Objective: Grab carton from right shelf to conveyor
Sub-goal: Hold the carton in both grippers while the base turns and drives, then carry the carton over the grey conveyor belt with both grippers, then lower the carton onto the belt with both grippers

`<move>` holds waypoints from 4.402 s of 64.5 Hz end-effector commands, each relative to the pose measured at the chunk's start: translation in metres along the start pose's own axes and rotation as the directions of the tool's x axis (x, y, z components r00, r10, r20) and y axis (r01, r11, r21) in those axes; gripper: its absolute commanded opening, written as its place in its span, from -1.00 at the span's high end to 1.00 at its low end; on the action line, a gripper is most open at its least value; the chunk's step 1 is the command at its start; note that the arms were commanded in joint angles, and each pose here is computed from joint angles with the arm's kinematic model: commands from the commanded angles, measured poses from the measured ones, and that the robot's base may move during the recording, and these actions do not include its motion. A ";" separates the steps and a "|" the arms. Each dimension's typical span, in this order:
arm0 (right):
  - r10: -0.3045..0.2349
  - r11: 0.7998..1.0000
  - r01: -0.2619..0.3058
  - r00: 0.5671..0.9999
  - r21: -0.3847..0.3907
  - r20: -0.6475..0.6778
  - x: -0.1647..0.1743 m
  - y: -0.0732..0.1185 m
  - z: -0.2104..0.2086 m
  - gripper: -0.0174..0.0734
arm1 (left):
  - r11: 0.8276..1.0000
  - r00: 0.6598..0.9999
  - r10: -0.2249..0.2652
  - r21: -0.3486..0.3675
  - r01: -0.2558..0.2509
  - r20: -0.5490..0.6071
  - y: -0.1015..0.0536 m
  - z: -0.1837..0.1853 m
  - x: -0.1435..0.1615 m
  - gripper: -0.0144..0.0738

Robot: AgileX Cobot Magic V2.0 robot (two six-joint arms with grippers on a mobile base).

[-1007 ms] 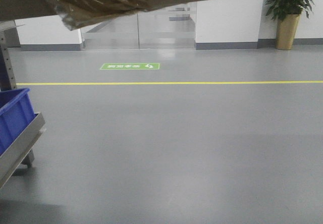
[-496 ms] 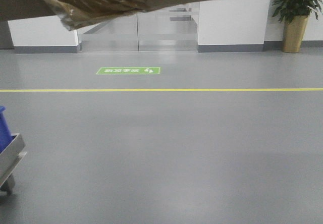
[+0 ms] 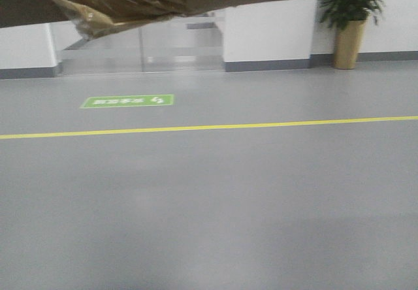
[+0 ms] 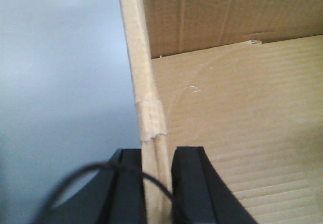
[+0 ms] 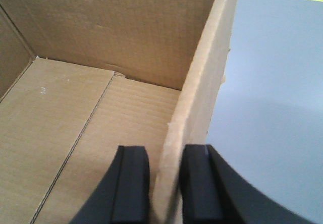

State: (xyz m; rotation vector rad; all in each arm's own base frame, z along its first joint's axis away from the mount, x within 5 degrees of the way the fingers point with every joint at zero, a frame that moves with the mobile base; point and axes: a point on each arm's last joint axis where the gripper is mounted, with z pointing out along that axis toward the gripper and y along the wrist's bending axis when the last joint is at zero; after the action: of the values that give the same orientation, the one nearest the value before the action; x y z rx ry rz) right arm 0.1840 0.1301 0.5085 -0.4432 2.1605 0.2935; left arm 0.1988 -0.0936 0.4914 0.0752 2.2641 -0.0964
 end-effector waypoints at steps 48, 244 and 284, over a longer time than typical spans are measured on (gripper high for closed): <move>0.022 0.993 -0.013 0.997 -0.116 0.077 -0.006 0.011 -0.007 0.76 | 0.995 0.990 0.063 -0.081 -0.053 0.130 0.005 -0.003 -0.012 0.71; 0.023 0.993 -0.014 0.997 -0.118 0.077 -0.006 0.011 -0.007 0.76 | 0.922 0.950 0.203 -0.373 -0.104 0.236 0.028 -0.011 -0.027 0.71; 0.026 0.991 -0.015 0.997 -0.133 0.075 -0.006 0.012 -0.007 0.76 | 0.929 0.953 0.194 -0.357 -0.103 0.231 0.027 -0.010 -0.026 0.71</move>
State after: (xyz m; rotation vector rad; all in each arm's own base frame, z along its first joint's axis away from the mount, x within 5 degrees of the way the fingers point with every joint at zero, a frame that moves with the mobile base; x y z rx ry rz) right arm 0.1879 0.1400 0.5098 -0.4472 2.1161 0.3803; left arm 0.2089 -0.0737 0.5093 0.0581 2.0353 0.2534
